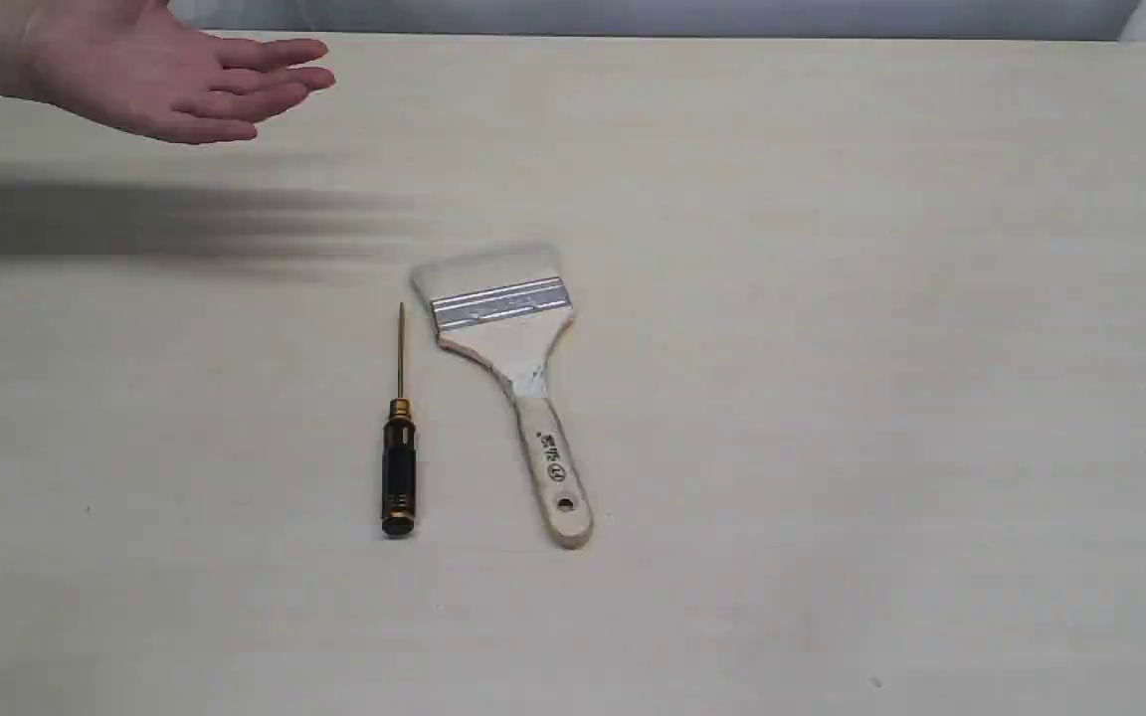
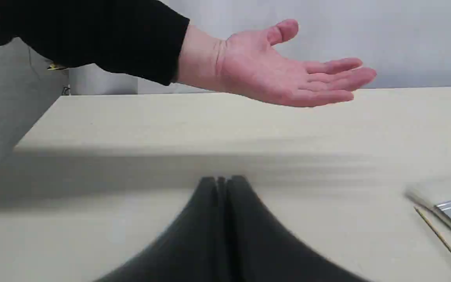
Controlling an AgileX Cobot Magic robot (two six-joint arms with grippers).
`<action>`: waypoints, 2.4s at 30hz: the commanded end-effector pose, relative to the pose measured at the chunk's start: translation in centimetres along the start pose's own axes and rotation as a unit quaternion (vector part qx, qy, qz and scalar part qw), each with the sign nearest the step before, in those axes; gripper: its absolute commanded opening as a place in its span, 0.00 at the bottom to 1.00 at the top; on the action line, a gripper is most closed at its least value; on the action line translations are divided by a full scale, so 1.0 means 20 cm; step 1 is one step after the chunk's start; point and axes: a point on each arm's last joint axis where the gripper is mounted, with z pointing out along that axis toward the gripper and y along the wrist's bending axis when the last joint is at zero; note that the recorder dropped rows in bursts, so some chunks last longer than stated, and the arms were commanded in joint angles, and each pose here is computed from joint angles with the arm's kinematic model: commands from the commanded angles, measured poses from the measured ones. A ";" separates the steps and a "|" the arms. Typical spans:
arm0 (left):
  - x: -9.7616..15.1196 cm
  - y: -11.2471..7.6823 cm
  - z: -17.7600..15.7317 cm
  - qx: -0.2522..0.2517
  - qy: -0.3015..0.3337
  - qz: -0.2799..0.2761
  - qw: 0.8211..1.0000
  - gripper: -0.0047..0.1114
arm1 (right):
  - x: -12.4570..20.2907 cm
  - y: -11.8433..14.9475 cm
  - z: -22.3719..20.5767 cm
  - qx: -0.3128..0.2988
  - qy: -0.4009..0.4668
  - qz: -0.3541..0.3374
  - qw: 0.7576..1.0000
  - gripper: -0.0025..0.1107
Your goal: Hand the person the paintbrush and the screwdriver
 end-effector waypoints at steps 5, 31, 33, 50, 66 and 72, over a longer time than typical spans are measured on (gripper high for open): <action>0.00 0.00 0.00 0.003 -0.005 -0.002 1.000 0.04 | 0.00 0.00 0.00 0.000 -0.002 0.014 1.000 0.06; 0.00 0.00 0.00 0.003 -0.006 -0.001 1.000 0.04 | -0.63 0.51 0.24 -0.314 0.103 -0.058 0.942 0.45; 0.00 0.00 0.00 0.003 -0.006 -0.001 1.000 0.04 | -0.70 0.61 0.34 -0.307 0.147 -0.100 0.935 0.45; 0.00 0.00 0.00 0.003 -0.005 -0.003 1.000 0.04 | -0.25 1.18 1.10 -0.186 0.490 -0.247 0.815 0.51; 0.00 0.00 0.00 0.003 -0.005 -0.003 1.000 0.04 | 0.25 1.34 1.26 -0.196 0.583 -0.236 0.752 0.51; 0.00 0.00 0.00 0.003 -0.006 -0.001 1.000 0.04 | 0.29 1.39 1.29 -0.212 0.591 -0.218 0.747 0.51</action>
